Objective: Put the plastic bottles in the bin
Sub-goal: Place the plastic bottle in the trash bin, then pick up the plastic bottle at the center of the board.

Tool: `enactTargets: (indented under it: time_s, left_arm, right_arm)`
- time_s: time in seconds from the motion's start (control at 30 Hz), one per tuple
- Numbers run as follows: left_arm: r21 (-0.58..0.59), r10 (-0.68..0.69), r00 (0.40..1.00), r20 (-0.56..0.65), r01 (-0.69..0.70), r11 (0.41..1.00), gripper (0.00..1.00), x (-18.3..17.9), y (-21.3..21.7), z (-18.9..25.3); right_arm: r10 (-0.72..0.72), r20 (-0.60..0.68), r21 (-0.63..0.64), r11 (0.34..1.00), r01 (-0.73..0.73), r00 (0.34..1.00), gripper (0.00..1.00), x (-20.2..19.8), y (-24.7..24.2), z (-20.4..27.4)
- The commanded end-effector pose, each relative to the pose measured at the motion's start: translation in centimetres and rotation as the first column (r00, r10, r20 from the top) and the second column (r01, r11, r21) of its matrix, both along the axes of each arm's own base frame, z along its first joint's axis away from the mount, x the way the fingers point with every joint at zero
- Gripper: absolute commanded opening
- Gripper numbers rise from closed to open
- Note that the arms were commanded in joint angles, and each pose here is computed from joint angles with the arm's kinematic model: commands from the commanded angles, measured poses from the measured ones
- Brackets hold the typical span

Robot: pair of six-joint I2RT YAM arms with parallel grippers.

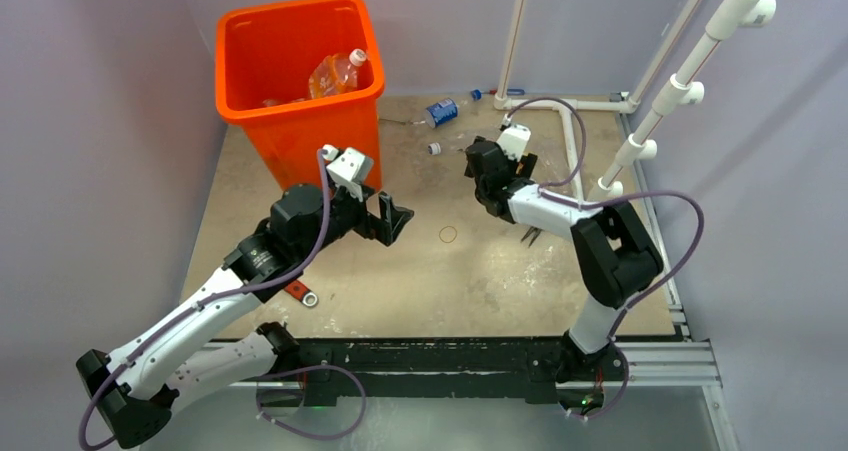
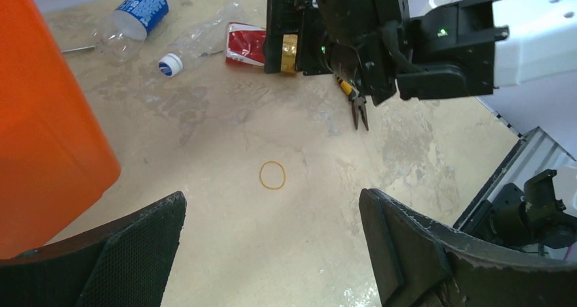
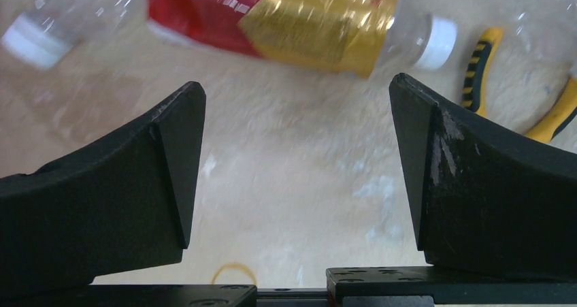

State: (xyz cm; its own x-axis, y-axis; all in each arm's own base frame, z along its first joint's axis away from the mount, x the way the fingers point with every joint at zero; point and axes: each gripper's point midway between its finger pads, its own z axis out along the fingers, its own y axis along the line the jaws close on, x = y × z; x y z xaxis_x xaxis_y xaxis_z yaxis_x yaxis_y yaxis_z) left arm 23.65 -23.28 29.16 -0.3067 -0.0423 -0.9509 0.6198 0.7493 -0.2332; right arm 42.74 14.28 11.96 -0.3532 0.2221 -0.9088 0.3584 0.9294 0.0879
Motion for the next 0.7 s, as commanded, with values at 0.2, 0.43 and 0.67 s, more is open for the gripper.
enactTargets:
  time_s: [0.2,0.43,0.67]
  left_arm:
    - [0.004,0.042,0.999,-0.021,-0.042,0.999,0.97,0.7,0.2,-1.1]
    - [-0.017,0.028,0.999,-0.017,-0.028,0.999,0.97,0.2,0.2,-0.9]
    - [-0.016,0.017,1.0,-0.022,-0.017,1.0,0.97,0.1,-0.1,-1.1]
  right_arm:
    - [0.118,0.1,-0.181,0.978,-0.099,0.988,0.99,6.3,0.1,3.5]
    - [0.301,-0.052,-0.2,0.931,-0.305,0.952,0.99,8.9,1.7,1.4]
    - [0.366,-0.176,-0.205,0.894,-0.398,0.914,0.99,8.5,1.0,-0.4]
